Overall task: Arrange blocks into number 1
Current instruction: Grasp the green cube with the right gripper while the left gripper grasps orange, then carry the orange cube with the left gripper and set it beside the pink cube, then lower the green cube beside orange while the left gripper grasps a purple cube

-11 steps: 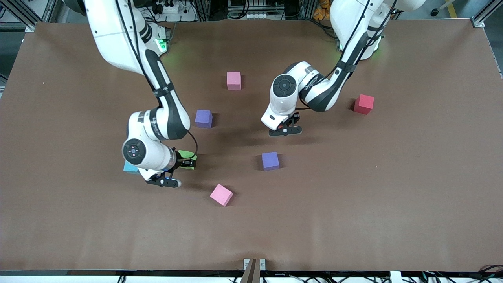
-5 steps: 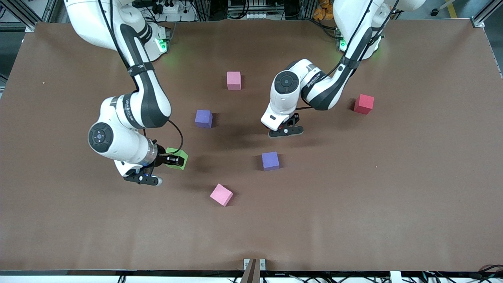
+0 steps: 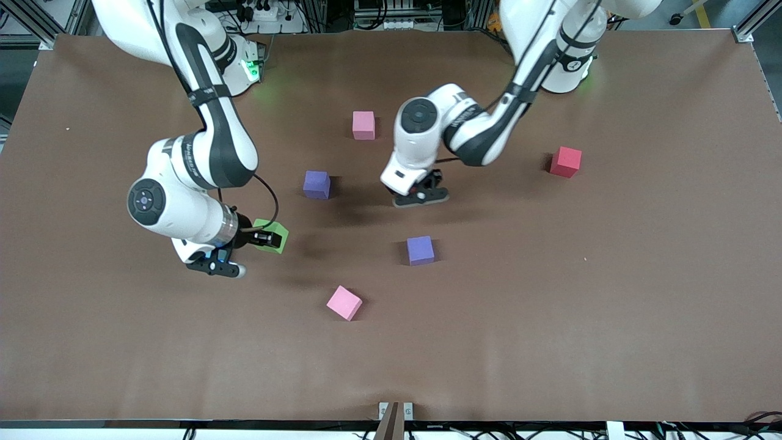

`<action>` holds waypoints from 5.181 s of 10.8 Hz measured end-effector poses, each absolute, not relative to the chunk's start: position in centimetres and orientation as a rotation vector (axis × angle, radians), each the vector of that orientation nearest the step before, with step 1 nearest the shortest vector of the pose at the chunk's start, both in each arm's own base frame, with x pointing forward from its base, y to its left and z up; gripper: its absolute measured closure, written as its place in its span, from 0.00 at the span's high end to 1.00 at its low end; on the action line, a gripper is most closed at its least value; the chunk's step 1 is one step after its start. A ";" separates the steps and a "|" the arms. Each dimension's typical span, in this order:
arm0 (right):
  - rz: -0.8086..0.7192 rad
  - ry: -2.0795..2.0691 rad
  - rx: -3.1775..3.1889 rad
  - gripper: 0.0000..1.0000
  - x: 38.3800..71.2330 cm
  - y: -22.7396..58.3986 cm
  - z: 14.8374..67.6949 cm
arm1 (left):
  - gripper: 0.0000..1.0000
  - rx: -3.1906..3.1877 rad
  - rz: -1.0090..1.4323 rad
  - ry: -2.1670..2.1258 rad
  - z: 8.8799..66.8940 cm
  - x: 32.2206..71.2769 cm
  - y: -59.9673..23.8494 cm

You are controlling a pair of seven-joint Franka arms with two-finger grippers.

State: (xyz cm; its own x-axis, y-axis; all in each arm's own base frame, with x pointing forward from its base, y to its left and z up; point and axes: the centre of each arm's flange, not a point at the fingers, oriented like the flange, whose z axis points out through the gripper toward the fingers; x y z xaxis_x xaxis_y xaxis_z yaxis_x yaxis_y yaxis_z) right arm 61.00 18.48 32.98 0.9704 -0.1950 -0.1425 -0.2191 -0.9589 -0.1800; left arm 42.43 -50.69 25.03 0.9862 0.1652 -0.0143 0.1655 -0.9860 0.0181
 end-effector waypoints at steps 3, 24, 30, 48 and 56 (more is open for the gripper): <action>0.197 0.321 -2.909 0.62 59.6 17.4 33.8 | 0.52 3.117 -0.046 0.235 23.0 38.5 -55.9; 0.246 0.295 -2.895 0.62 55.3 15.7 34.9 | 0.52 3.145 -0.065 0.110 22.4 30.9 -61.5; 0.249 0.296 -2.895 0.62 55.2 15.7 34.9 | 0.52 3.144 -0.074 0.110 21.9 30.6 -62.0; 0.239 0.267 -2.897 0.62 54.9 16.8 35.0 | 1.00 3.154 0.118 0.294 24.5 41.3 -57.4; 0.158 -0.010 -2.937 0.62 49.1 31.7 33.7 | 1.00 3.128 0.191 0.262 23.5 55.8 -45.8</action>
